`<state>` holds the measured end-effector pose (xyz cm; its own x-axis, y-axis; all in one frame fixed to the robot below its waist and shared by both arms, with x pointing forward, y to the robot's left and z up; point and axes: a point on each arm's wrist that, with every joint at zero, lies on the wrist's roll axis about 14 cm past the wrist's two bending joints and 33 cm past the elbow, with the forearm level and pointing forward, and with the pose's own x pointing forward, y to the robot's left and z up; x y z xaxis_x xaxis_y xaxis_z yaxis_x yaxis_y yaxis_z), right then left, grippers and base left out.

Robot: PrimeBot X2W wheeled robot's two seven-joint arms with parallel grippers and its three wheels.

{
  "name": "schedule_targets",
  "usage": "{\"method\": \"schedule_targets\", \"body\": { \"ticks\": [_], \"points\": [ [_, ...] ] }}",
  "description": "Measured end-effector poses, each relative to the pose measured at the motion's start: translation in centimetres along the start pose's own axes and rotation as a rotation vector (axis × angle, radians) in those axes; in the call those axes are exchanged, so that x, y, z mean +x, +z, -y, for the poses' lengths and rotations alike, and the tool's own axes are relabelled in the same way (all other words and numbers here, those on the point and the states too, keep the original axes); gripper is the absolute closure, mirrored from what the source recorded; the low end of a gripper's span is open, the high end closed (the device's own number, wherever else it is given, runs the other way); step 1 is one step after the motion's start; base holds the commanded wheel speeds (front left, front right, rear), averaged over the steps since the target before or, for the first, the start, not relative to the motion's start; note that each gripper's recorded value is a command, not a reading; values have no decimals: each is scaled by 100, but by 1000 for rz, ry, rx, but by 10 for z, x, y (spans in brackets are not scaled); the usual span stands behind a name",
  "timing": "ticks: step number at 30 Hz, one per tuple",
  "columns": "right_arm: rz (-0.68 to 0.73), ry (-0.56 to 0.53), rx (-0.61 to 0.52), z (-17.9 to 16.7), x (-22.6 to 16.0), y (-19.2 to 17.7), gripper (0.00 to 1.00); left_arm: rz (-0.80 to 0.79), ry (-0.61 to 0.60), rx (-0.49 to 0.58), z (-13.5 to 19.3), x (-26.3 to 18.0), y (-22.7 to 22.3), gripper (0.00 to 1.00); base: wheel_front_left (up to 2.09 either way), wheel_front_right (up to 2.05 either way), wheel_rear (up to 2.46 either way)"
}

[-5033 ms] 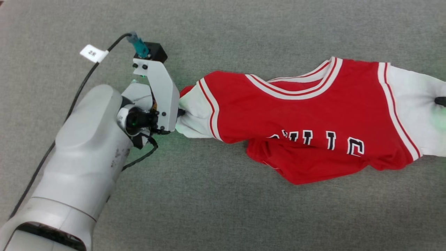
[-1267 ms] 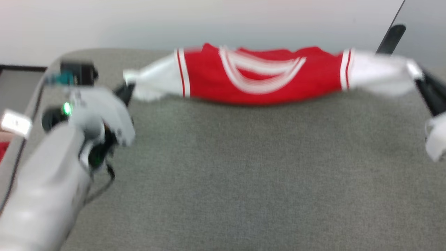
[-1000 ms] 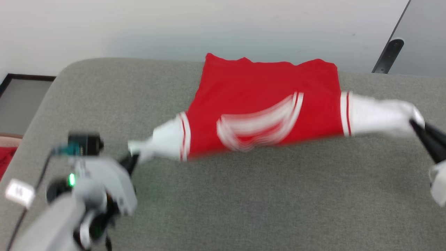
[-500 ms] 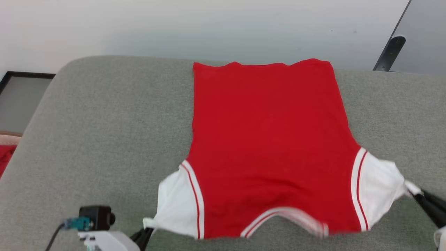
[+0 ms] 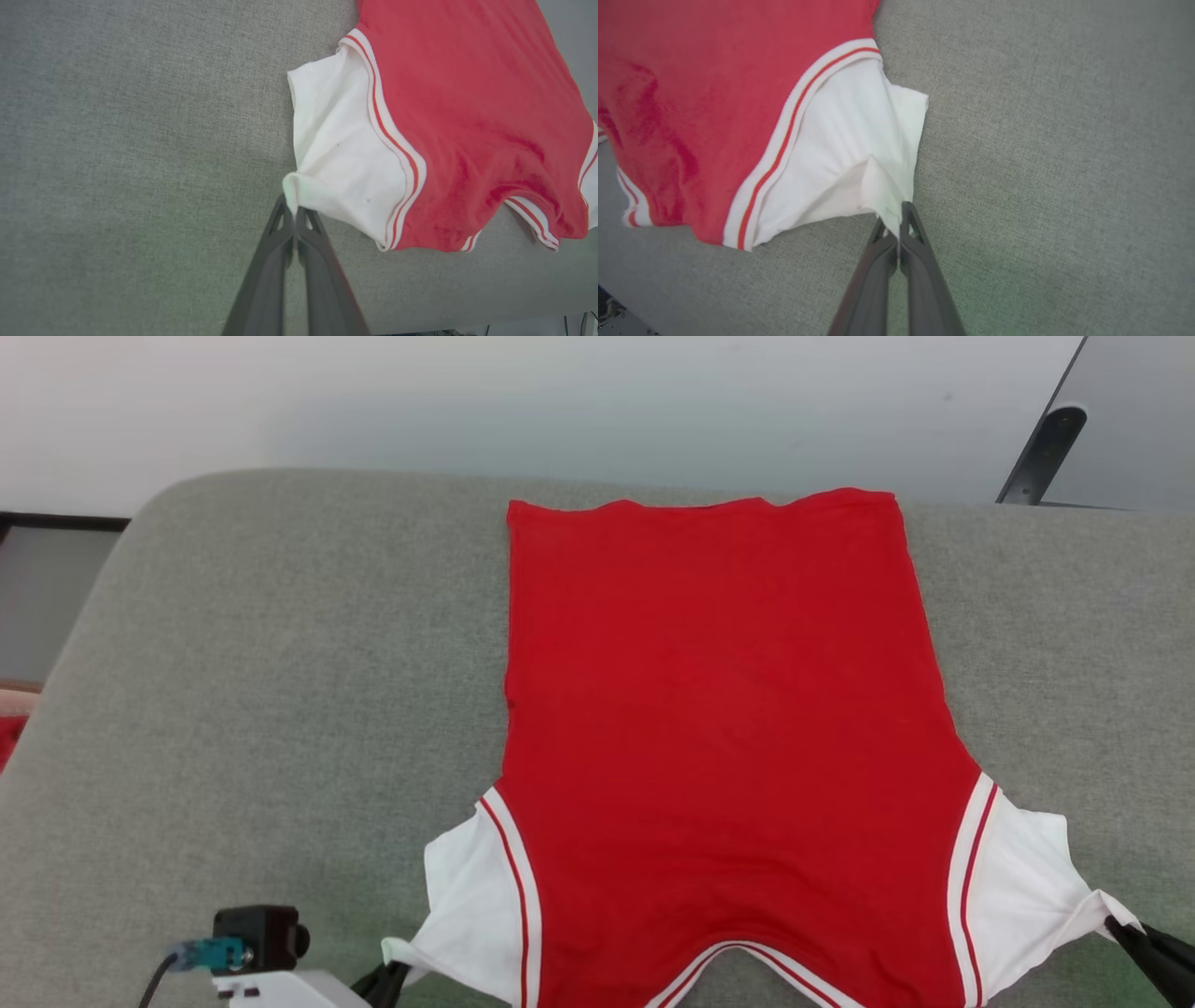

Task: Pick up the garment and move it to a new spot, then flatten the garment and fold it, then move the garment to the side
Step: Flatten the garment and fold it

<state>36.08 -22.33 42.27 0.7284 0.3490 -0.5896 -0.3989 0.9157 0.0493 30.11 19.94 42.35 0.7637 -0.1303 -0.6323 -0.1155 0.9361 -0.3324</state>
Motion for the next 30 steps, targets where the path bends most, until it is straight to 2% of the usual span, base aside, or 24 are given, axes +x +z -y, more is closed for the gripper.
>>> {"method": "schedule_targets", "body": {
  "ticks": [3,4,5,6,13,16,19,25,30],
  "points": [
    [-48,-5,21,0,3,-6,100,-2,-7,3,2,5,1,100,0,0,0],
    [-65,-7,31,0,5,-9,95,-3,-7,-2,3,7,0,100,0,0,0],
    [-83,-7,31,-1,6,-10,66,-7,-9,-4,4,8,-2,100,0,0,0],
    [-95,-8,30,-1,7,-11,0,-6,-14,-1,5,9,-1,100,0,0,0],
    [-139,1,30,-5,9,-1,0,2,-23,-6,10,13,-3,100,0,0,0],
    [-113,17,40,-8,6,16,0,8,-29,-5,12,14,-2,100,0,0,0],
    [22,26,14,-12,3,57,0,11,-35,2,13,15,-2,100,0,0,0],
    [396,-14,-158,-14,-5,158,0,46,-55,13,19,20,6,100,0,0,0],
    [576,-42,-235,-15,8,212,0,83,-76,27,26,26,14,100,0,0,0]
  ]
}}
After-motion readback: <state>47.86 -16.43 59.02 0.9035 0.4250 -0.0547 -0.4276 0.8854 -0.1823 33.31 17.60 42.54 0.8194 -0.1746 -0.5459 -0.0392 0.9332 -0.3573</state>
